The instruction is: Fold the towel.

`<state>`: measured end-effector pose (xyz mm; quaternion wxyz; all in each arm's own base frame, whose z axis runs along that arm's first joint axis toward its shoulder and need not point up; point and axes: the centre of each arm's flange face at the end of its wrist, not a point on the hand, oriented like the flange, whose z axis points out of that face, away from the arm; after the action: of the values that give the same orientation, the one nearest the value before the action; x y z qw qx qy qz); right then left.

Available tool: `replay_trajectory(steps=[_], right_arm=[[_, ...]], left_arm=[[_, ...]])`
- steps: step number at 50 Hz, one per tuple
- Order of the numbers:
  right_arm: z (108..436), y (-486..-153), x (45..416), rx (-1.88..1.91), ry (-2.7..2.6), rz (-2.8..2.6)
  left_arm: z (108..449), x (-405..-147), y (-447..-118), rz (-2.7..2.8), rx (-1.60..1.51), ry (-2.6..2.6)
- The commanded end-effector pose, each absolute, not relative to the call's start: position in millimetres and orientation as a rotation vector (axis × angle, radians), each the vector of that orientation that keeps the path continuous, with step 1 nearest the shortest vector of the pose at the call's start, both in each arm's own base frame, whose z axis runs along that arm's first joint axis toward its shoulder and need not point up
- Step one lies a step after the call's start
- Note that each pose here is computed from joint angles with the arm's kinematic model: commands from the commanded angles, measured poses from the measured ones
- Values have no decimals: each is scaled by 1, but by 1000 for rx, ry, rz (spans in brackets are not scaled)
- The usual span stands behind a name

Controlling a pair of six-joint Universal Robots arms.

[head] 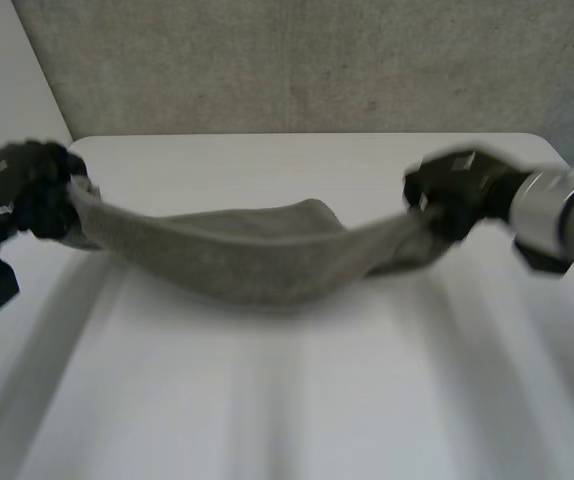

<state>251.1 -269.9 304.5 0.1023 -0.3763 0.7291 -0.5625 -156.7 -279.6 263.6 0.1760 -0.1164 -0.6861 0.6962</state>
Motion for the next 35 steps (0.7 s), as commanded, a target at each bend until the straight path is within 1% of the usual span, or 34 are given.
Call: replay_trajectory(steps=[1,2,4,5,7,8,9,10,12,13,14,15,16,17,18,19,20,21,22,23,24,25,26,27,28,29,30,31,32,33,34,35], right_arm=[[411,-243,229,-985,1946,-2031],[411,-242,229,-985,1945,-2032],[420,-232,222,-1013,2003,-1979],[420,-232,222,-1013,2003,-1978],[405,-235,220,-1110,2106,-1873],[405,-235,220,-1111,2106,-1872],[389,-241,223,-1183,2156,-1804],[389,-241,223,-1184,2157,-1803],[360,-252,229,-1327,2209,-1682],[360,-252,229,-1327,2209,-1681],[349,-257,232,-1367,2219,-1642],[339,-261,237,-1385,2231,-1604],[339,-261,237,-1385,2231,-1603],[328,-266,243,-1401,2240,-1571],[313,-272,250,-1426,2252,-1533],[313,-272,250,-1426,2252,-1533],[303,-278,258,-1453,2253,-1528],[303,-278,258,-1454,2253,-1528],[297,-286,267,-1469,2241,-1563],[295,-294,277,-1479,2215,-1627],[295,-294,277,-1479,2214,-1627],[298,-304,285,-1470,2183,-1722],[307,-317,291,-1444,2132,-1853],[307,-317,291,-1444,2132,-1854],[322,-327,299,-1410,2045,-2002],[346,-339,304,-1332,1927,-2199],[347,-339,304,-1331,1926,-2200],[374,-345,307,-1242,1786,-2390],[375,-345,307,-1241,1785,-2391],[411,-346,307,-1114,1597,-2597],[443,-342,305,-974,1434,-2738],[443,-342,305,-973,1432,-2739]], left_arm=[[346,-160,-263,1988,-238,-1785],[347,-160,-263,1988,-238,-1784],[360,-158,-263,1991,-211,-1774],[360,-158,-263,1991,-210,-1774],[360,-157,-264,1978,-200,-1789],[357,-156,-266,1959,-187,-1812],[349,-155,-270,1933,-163,-1847],[349,-155,-270,1932,-163,-1847],[316,-153,-284,1826,-100,-1964],[316,-153,-284,1826,-100,-1965],[299,-153,-291,1767,-75,-2018],[299,-153,-291,1767,-75,-2019],[283,-155,-297,1711,-67,-2063],[267,-158,-304,1655,-64,-2106],[267,-158,-305,1654,-64,-2106],[249,-164,-312,1588,-76,-2145],[238,-172,-318,1546,-101,-2163],[238,-172,-318,1546,-101,-2164],[232,-180,-326,1527,-130,-2166],[231,-180,-326,1527,-130,-2166],[228,-192,-335,1517,-171,-2155],[228,-192,-336,1517,-171,-2154],[235,-200,-349,1557,-198,-2119],[249,-203,-362,1623,-202,-2075],[249,-203,-362,1624,-202,-2074],[268,-206,-372,1705,-211,-2015],[294,-209,-380,1803,-220,-1937],[294,-209,-380,1804,-220,-1936],[322,-210,-386,1906,-216,-1848],[352,-213,-389,2010,-228,-1738],[352,-213,-389,2011,-228,-1737],[379,-218,-388,2105,-246,-1613]])
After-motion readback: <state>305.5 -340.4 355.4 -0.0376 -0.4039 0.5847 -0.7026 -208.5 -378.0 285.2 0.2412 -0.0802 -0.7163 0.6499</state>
